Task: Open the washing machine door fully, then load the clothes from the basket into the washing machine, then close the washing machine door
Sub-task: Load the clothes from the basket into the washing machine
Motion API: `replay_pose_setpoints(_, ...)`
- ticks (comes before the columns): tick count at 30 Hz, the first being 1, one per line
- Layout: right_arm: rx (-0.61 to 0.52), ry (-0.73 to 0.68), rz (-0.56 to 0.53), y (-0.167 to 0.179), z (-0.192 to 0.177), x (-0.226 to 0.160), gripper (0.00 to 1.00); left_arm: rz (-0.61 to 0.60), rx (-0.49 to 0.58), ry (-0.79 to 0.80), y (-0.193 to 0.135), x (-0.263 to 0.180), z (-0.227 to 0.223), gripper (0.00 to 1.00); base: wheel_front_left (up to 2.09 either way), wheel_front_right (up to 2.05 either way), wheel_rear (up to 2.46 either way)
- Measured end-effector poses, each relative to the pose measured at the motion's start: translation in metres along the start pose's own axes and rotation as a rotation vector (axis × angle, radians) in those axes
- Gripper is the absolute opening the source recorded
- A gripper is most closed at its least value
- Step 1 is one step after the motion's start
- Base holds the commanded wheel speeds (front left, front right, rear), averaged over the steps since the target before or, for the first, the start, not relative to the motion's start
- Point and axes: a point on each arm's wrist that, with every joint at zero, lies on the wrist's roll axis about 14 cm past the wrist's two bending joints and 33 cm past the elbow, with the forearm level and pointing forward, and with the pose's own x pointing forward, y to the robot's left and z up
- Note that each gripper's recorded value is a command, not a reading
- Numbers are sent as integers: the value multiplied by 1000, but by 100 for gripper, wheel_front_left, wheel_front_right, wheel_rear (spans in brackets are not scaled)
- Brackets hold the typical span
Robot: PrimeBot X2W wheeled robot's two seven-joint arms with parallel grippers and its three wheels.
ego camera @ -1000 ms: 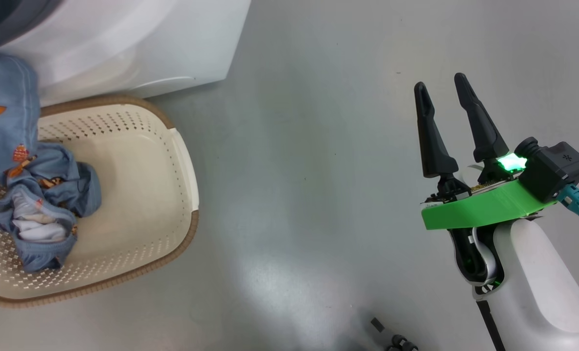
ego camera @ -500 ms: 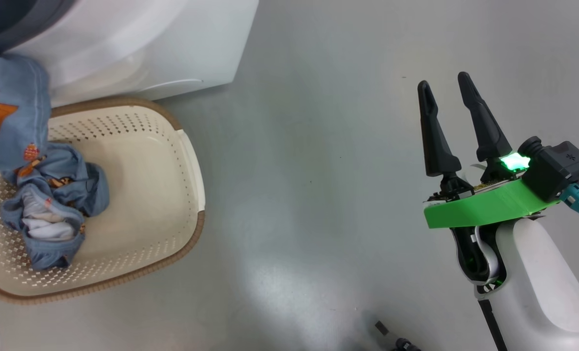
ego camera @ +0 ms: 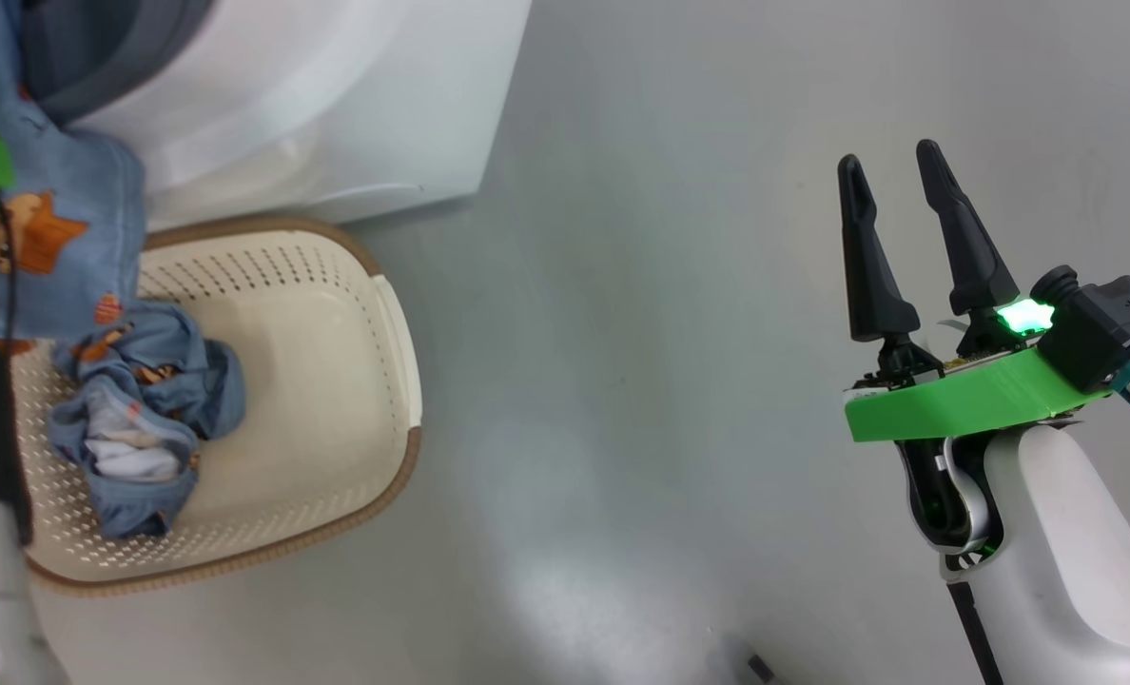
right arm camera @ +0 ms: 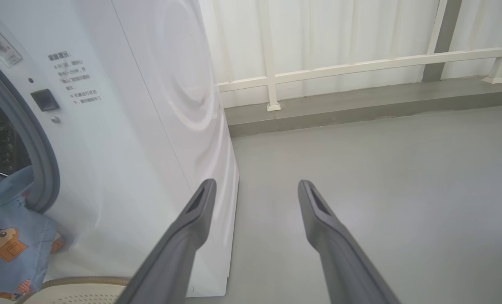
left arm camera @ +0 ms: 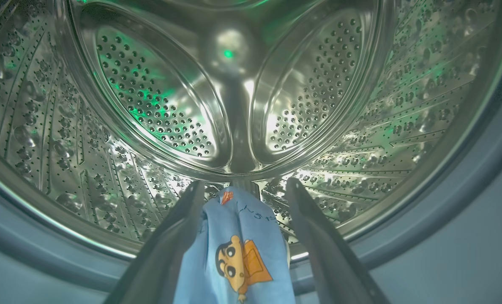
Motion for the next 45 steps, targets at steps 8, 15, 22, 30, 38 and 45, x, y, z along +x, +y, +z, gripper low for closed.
replay_pose_setpoints(8, -13, -33, 14, 2, 20, -10, 100, 14, 0, 10, 0, -39, 3, 100, 0, 0, 0)
replay_pose_setpoints(15, -26, -45, 32, 4, 33, -27, 100, 42, -2, 9, 3, -82, 14, 100, 0, 0, 0)
replay_pose_setpoints(22, -36, -51, 47, 6, 41, -46, 100, 42, 31, 29, 2, -127, 18, 100, 0, 0, 0)
replay_pose_setpoints(30, -38, -58, 72, 13, 47, -65, 100, 72, 40, 32, 9, -173, 27, 100, 0, 0, 0)
replay_pose_setpoints(38, -35, -66, 93, 20, 51, -83, 100, 92, 64, 31, 14, -218, 33, 100, 0, 0, 0)
replay_pose_setpoints(45, -28, -75, 102, 24, 55, -94, 100, 105, 76, 37, 16, -252, 33, 100, 0, 0, 0)
